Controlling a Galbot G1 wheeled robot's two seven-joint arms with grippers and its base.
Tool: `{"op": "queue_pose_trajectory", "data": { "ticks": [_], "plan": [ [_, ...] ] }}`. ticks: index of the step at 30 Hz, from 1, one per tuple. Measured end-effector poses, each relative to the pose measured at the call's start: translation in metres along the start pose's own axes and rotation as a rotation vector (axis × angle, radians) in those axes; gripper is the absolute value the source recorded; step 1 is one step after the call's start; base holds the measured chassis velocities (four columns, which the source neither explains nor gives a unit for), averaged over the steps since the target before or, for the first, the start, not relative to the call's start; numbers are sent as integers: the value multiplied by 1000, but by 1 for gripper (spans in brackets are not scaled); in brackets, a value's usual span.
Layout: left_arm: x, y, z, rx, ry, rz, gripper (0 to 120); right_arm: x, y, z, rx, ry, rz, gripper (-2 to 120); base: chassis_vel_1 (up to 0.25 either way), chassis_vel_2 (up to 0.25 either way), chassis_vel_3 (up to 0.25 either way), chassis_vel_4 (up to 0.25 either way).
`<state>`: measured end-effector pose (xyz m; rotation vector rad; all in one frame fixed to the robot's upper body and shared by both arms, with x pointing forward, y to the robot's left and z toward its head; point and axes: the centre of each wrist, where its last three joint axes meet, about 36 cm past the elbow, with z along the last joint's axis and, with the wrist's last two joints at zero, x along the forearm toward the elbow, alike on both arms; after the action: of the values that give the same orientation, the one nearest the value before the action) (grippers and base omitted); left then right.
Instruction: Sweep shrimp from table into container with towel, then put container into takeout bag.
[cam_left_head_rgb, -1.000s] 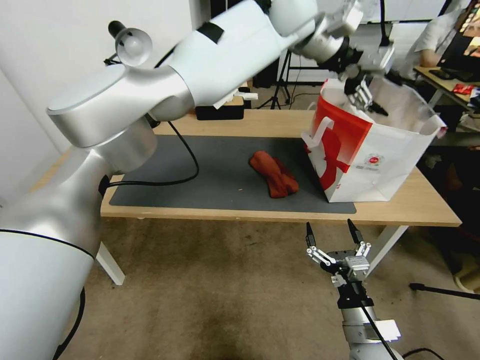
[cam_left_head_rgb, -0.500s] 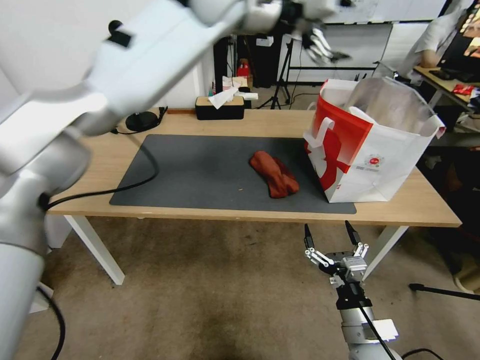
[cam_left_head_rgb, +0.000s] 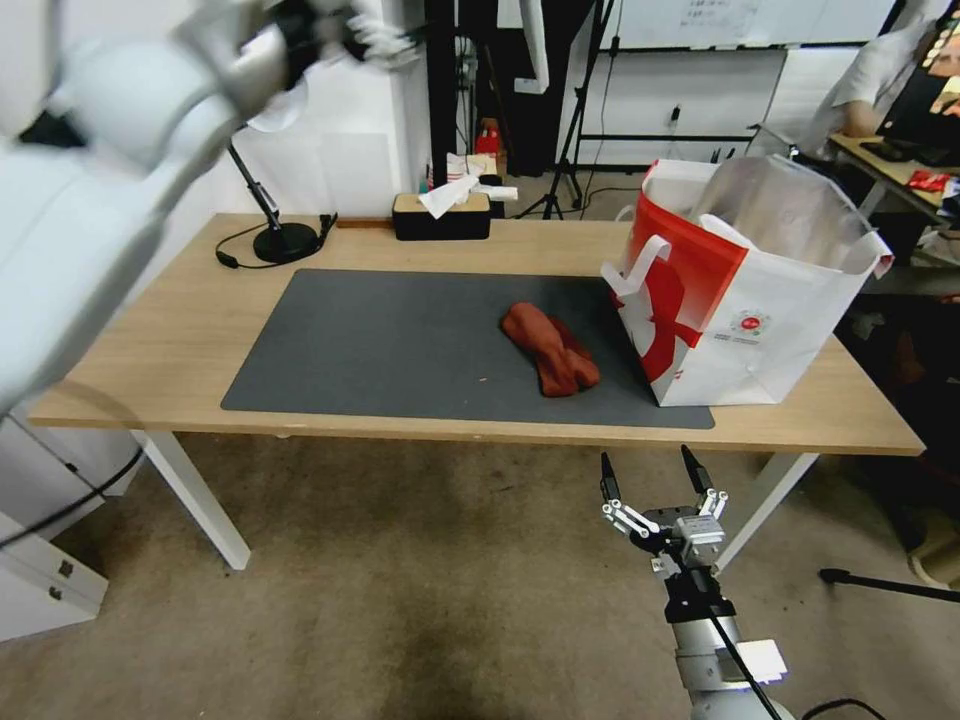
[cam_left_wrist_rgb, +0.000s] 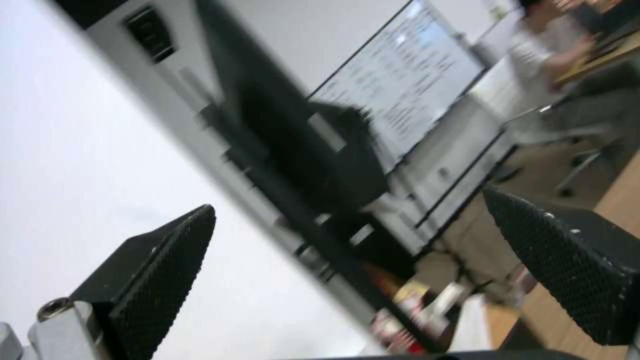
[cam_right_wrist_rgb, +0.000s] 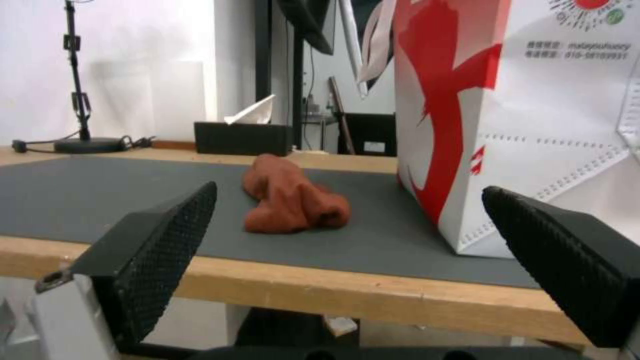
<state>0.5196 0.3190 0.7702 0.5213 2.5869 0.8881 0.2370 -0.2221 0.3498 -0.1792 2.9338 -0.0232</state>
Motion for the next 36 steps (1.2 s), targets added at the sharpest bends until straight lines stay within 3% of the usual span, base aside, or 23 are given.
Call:
{"op": "queue_pose_trajectory", "data": {
  "ticks": [1,3,5,7,9,11,12,15,16,19,21,22,23,24,27,28,29,31,35,36],
  "plan": [
    [0,0,0,0,0,0,100,0,0,0,0,0,0,100,0,0,0,0],
    [31,-6,17,2,25,-63,100,0,1,1,0,2,-4,100,0,0,0,0],
    [42,-7,22,1,38,-89,100,1,1,1,1,5,-4,100,0,0,0,0],
    [68,-19,39,23,80,-148,100,2,2,4,2,10,-3,100,0,0,0,0],
    [73,-21,42,30,89,-160,100,2,1,4,2,11,-3,100,0,0,0,0],
    [102,-37,57,87,125,-214,100,2,2,5,1,10,-2,100,0,0,0,0],
    [102,-37,57,87,125,-214,100,2,2,5,1,10,-2,100,0,0,0,0],
    [134,-57,76,151,146,-263,100,3,2,5,1,11,-2,100,0,0,0,0],
    [134,-57,76,151,146,-263,100,3,2,5,1,11,-2,100,0,0,0,0],
    [169,-84,94,200,152,-291,100,3,2,6,1,11,-3,100,0,0,0,0],
    [173,-87,95,206,151,-293,100,3,3,6,1,11,-3,100,0,0,0,0],
    [189,-103,100,233,140,-305,100,3,3,6,0,11,-3,100,0,0,0,0],
    [189,-103,100,233,140,-305,100,3,3,6,0,11,-3,100,0,0,0,0],
    [200,-116,104,254,138,-312,100,3,4,6,-1,11,-2,100,0,0,0,0],
    [209,-128,107,273,142,-324,100,4,4,7,-1,13,-1,100,0,0,0,0],
    [222,-147,112,301,155,-346,100,4,4,7,-3,13,1,100,0,0,0,0],
    [222,-147,112,301,155,-346,100,4,4,7,-3,13,1,100,0,0,0,0],
    [243,-179,123,331,175,-367,100,5,6,8,-5,16,3,100,0,0,0,0],
    [253,-194,135,353,174,-384,100,6,7,9,-6,19,4,100,0,0,0,0],
    [259,-205,142,372,165,-392,100,6,8,10,-6,20,4,100,0,0,0,0]
  ]
}}
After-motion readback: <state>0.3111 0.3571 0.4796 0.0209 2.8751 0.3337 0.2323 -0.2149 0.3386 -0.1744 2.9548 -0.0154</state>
